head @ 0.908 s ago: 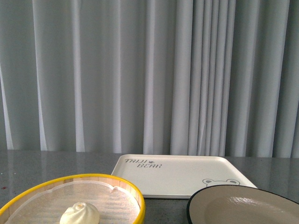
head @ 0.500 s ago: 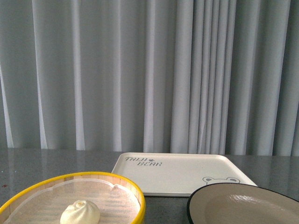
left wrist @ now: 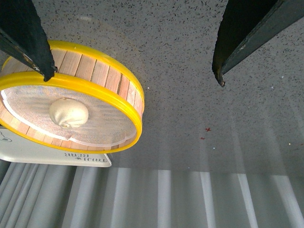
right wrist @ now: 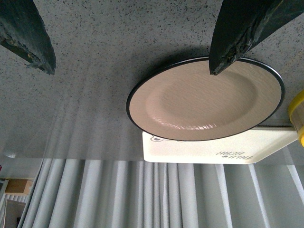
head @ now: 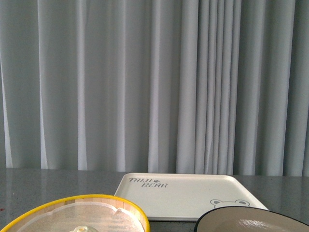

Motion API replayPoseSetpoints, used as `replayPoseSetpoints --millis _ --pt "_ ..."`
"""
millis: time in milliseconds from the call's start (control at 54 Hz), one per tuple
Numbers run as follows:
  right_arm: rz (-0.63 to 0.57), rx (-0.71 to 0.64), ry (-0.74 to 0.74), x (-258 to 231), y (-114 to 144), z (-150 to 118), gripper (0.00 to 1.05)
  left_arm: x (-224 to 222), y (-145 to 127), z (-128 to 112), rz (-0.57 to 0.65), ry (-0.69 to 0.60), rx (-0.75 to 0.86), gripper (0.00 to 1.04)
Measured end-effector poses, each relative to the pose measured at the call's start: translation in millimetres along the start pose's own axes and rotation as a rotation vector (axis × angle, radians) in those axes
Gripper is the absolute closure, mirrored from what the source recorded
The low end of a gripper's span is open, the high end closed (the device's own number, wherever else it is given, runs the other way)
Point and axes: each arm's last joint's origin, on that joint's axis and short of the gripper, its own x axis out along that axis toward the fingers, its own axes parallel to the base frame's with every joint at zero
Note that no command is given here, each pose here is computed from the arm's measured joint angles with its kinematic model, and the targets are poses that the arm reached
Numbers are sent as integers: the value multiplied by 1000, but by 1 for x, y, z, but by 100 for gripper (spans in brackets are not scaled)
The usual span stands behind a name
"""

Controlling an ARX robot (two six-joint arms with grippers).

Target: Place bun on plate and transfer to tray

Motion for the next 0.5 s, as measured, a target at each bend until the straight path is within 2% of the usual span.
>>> replayPoseSetpoints --millis 148,204,259,371,445,500 --pt "0 0 0 0 0 0 9 0 0 0 4 2 -1 7" --pt "0 0 0 0 0 0 9 2 1 -2 132 208 -98 7" --pt "0 0 -1 0 0 0 9 12 3 3 212 317 -170 7" --pt "0 0 0 0 0 0 9 37 12 25 233 317 -255 7" --pt "-1 0 -1 0 0 0 9 65 25 56 242 269 -279 7" --pt "-1 0 -1 0 0 0 9 90 29 77 183 274 -253 7"
